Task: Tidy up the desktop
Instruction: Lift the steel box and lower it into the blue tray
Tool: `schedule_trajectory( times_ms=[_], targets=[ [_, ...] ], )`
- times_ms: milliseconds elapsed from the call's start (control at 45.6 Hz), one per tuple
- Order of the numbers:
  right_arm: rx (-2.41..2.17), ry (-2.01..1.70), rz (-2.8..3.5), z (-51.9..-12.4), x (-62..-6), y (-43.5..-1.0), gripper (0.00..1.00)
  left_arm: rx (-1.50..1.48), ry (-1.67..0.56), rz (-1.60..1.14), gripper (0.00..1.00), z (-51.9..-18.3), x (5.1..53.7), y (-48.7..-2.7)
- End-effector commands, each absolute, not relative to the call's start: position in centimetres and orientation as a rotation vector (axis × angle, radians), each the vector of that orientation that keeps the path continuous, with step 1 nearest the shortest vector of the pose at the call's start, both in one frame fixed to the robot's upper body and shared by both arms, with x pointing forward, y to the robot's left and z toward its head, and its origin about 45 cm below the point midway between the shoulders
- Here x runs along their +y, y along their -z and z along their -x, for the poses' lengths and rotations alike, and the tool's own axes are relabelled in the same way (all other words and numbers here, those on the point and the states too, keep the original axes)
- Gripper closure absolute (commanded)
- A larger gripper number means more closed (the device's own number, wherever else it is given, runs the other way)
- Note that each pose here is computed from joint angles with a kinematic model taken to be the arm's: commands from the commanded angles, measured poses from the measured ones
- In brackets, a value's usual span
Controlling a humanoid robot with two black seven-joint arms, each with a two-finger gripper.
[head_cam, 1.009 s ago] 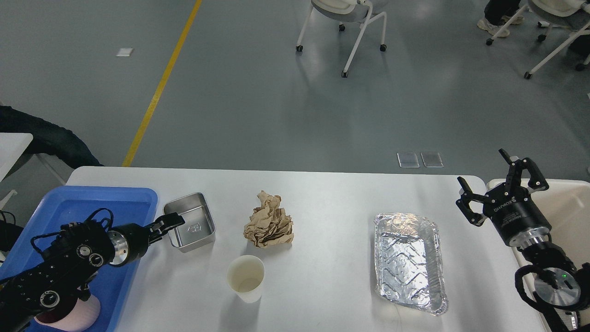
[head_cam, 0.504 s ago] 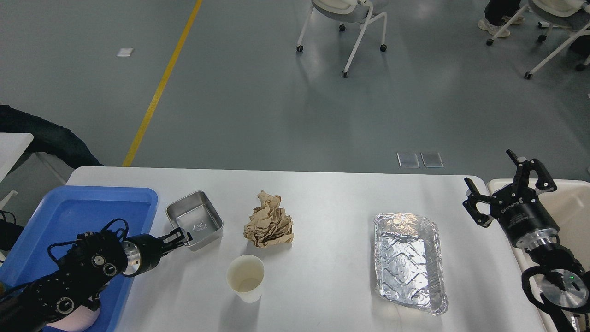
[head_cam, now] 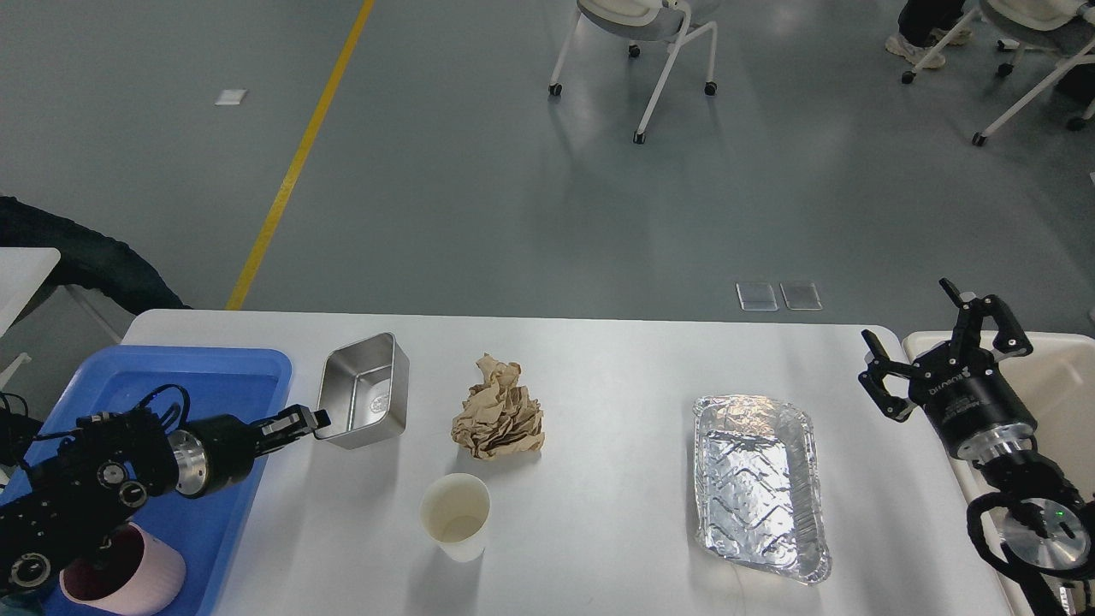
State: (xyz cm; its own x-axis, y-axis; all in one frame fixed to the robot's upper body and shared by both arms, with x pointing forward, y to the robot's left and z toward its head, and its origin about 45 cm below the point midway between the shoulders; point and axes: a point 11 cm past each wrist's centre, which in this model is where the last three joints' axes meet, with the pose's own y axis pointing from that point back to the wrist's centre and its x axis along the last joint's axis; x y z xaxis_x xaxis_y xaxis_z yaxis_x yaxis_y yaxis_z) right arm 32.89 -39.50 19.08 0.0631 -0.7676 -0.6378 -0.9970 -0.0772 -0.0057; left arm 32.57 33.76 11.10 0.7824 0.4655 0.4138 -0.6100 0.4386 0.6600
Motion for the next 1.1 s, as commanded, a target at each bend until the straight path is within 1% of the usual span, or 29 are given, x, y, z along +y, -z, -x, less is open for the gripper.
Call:
schedule_trajectory(
  times_ms=[0, 66, 132, 241, 263, 373, 439, 614, 767, 899, 1074],
  targets=[
    [1.745, -0.679, 1.9, -33.1, -39.2, -19.2, 0.0, -0.267, -0.609, -0.926, 1.0, -32.4, 35.3, -16.0],
    [1.738, -0.681, 1.897, -33.1, -38.9, -19.2, 0.0, -0.335, -0.578, -0.96, 1.0, -32.3, 36.0, -19.1],
    [1.733, -0.689, 1.892, -33.2, -38.6, -19.1, 0.0, -0.392, -0.565, -1.011, 1.0, -32.2, 37.7, -22.2],
    [1.733, -0.689, 1.892, -33.2, -38.6, -19.1, 0.0, -0.448, -0.547, -1.078, 1.0, -32.3, 39.7, -26.3],
    [1.734, -0.688, 1.893, -33.2, -38.7, -19.1, 0.0, -0.455, -0.557, -1.107, 1.0, -32.2, 40.9, -27.6],
    [1.735, -0.686, 1.894, -33.2, -38.7, -19.1, 0.0, -0.45, -0.59, -1.136, 1.0, -32.0, 42.7, -29.8],
    [1.734, -0.688, 1.893, -33.2, -38.7, -19.1, 0.0, -0.454, -0.602, -1.147, 1.0, -31.9, 43.3, -30.4],
    [1.741, -0.688, 1.894, -33.0, -38.8, -19.0, 0.0, -0.42, -0.638, -1.167, 1.0, -31.7, 44.2, -28.4],
    [1.746, -0.686, 1.892, -32.9, -39.0, -19.0, 0.0, -0.376, -0.699, -1.189, 1.0, -31.3, 45.7, -25.3],
    [1.746, -0.687, 1.89, -32.9, -39.1, -19.0, 0.0, -0.277, -0.748, -1.209, 1.0, -30.1, 47.4, -21.7],
    [1.747, -0.688, 1.891, -32.9, -39.0, -19.0, 0.0, -0.138, -0.864, -1.273, 1.0, -29.5, 51.4, -16.8]
  ],
)
